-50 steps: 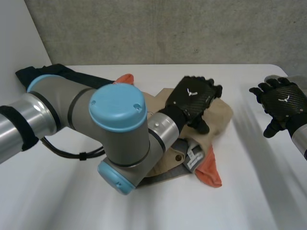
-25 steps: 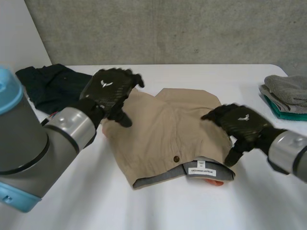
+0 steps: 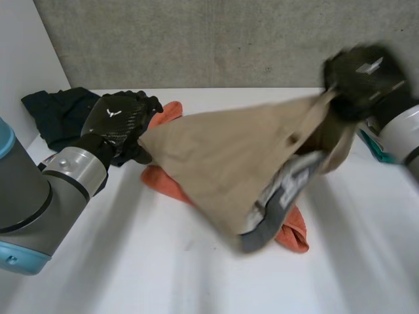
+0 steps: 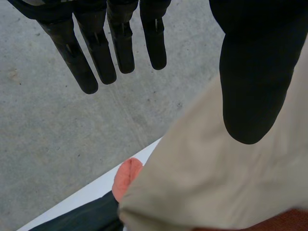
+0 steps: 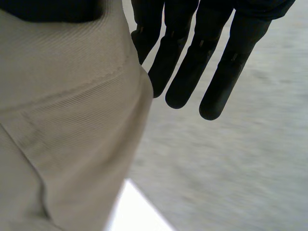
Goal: Fold the laundry.
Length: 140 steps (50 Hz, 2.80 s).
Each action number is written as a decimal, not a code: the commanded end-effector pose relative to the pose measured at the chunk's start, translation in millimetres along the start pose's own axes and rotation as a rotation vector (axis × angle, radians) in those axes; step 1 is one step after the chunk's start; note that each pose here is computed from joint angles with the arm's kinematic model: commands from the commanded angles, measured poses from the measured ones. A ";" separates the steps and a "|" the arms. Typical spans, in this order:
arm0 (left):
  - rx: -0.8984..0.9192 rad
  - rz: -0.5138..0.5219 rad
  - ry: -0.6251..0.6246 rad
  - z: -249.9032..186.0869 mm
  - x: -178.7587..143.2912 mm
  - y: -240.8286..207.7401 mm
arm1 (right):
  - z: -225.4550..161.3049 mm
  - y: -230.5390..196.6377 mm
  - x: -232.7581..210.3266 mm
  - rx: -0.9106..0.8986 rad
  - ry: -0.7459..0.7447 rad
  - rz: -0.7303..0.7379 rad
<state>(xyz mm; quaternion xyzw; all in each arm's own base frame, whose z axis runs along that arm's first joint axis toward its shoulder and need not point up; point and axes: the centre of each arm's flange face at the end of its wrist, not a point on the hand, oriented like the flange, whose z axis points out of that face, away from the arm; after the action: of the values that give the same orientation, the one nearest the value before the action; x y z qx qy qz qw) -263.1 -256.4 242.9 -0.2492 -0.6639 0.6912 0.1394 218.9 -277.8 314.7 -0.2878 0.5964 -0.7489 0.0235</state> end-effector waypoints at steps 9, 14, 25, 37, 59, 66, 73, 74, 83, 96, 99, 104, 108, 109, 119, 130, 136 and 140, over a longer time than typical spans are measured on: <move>-0.066 -0.010 0.039 -2.7 13.1 20.5 | 12.7 41.1 138.2 -0.138 0.303 -0.035; -0.140 0.004 0.129 2.6 43.4 49.5 | 13.9 49.0 144.3 -0.151 0.323 -0.027; -0.138 0.205 0.264 38.0 89.4 80.8 | 12.4 78.8 145.5 -0.227 0.335 0.006; -0.037 0.206 0.522 42.7 170.0 78.4 | 8.6 94.2 135.1 -0.272 0.310 0.031; -0.084 0.218 0.555 60.0 194.4 107.6 | 6.1 106.8 126.9 -0.301 0.289 0.036; 0.042 0.238 0.144 106.5 137.6 61.9 | 7.4 105.8 120.6 -0.294 0.274 0.036; 0.188 0.379 -0.465 145.4 -76.3 -11.6 | 7.3 105.4 117.7 -0.293 0.266 0.038; 0.207 0.401 -0.520 145.8 -96.8 -17.7 | 7.3 104.7 117.3 -0.292 0.265 0.037; 0.303 0.470 -0.726 140.0 -189.4 -38.9 | 10.0 100.2 95.1 -0.285 0.212 0.046; 0.181 0.443 -0.473 126.3 -103.6 1.0 | 8.3 94.0 71.4 -0.273 0.142 0.056; 0.153 0.431 -0.394 112.5 -68.8 4.9 | 6.7 88.3 62.8 -0.264 0.118 0.057; 0.119 0.404 -0.245 87.0 -8.2 13.3 | 3.6 61.9 40.8 -0.195 0.048 0.051; 0.104 0.347 -0.118 69.8 35.8 24.3 | -0.6 23.8 22.7 -0.080 -0.026 0.033; 0.104 0.334 -0.100 67.4 42.2 25.6 | -3.1 7.0 18.5 -0.028 -0.052 0.024; 0.070 0.083 0.192 54.2 121.5 58.4 | -35.0 -100.1 -0.6 0.207 -0.151 0.105; -0.117 -0.077 0.273 47.3 145.8 89.5 | -52.2 -138.5 10.1 0.315 -0.112 0.230; -0.230 -0.122 0.275 33.3 143.7 98.0 | -36.2 -120.3 11.2 0.271 -0.087 0.240; -0.209 -0.151 0.236 27.0 124.6 67.5 | -9.5 -85.7 3.9 0.182 -0.102 0.265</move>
<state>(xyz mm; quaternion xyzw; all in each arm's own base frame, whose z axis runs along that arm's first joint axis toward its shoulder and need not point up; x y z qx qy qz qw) -390.9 -220.1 124.4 -0.3171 -0.7164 0.5723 0.2423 229.8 -209.8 428.8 -0.2428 0.5127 -0.8033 0.1812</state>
